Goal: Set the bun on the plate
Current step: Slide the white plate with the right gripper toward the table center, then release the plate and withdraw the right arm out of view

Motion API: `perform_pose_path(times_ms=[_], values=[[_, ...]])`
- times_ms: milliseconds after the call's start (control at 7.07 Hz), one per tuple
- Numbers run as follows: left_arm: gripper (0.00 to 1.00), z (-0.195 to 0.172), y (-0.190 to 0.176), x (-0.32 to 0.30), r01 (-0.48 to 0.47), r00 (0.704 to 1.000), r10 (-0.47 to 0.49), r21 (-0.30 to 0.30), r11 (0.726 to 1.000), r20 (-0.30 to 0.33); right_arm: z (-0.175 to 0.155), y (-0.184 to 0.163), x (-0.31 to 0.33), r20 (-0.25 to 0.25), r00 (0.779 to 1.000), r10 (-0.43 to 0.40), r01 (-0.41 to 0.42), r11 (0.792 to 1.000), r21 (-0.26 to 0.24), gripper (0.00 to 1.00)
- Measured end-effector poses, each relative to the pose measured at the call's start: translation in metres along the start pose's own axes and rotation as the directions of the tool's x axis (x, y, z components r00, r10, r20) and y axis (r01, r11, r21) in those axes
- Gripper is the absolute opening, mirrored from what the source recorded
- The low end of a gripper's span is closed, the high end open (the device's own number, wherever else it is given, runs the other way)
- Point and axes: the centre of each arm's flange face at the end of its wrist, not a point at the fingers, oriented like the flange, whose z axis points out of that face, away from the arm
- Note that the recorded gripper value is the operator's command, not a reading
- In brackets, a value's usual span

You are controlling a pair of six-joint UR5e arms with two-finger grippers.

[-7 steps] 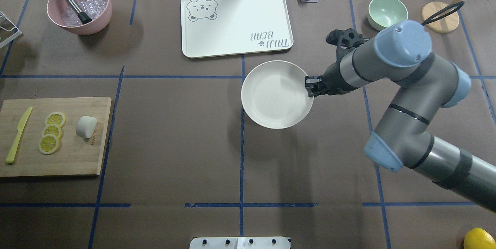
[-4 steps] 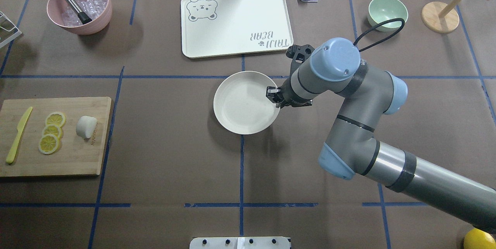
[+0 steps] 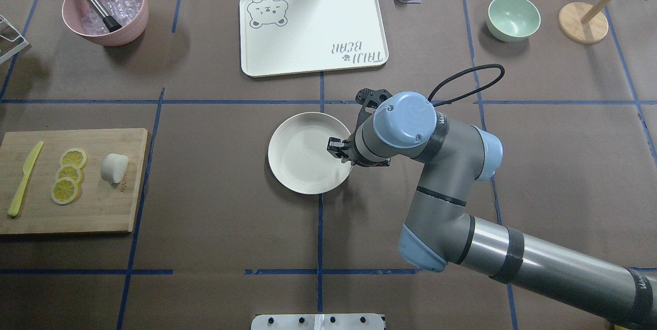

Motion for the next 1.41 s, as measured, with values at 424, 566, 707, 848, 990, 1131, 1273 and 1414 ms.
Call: perform_pose_path(times_ms=[424,566,707,848,990,1131,1273,1414], values=[[1.0,-0.011,0.003,0.012,-0.026,1.0,0.026,0.021,0.999,0.007,-0.041,-0.093,0.038,-0.096,0.995,0.013,-0.016,0.999,-0.031,1.0],[1.0,-0.012,0.006,0.014,-0.03,0.999,0.03,0.024,0.999,0.013,-0.068,-0.141,0.068,-0.123,0.992,-0.018,0.012,0.999,-0.051,1.0],[1.0,-0.013,0.007,0.016,-0.032,0.999,0.032,0.025,0.999,0.015,-0.097,-0.186,0.11,-0.137,0.988,-0.065,0.057,0.996,-0.067,1.0],[1.0,-0.013,0.005,0.019,-0.036,0.999,0.036,0.027,0.999,0.015,-0.129,-0.229,0.169,-0.138,0.983,-0.12,0.11,0.991,-0.078,1.0],[1.0,-0.015,0.001,0.022,-0.043,0.999,0.042,0.031,0.999,0.012,-0.161,-0.263,0.238,-0.139,0.973,-0.184,0.174,0.981,-0.084,1.0],[1.0,-0.017,-0.004,0.026,-0.056,0.998,0.055,0.04,0.998,0.01,-0.188,-0.285,0.313,-0.149,0.955,-0.256,0.245,0.965,-0.091,1.0],[1.0,-0.021,-0.012,0.032,-0.084,0.996,0.083,0.06,0.995,0.013,-0.214,-0.295,0.389,-0.168,0.93,-0.326,0.313,0.945,-0.099,1.0],[1.0,-0.024,-0.017,0.035,-0.113,0.994,0.112,0.084,0.99,0.018,-0.238,-0.294,0.465,-0.186,0.903,-0.388,0.372,0.921,-0.115,1.0]])
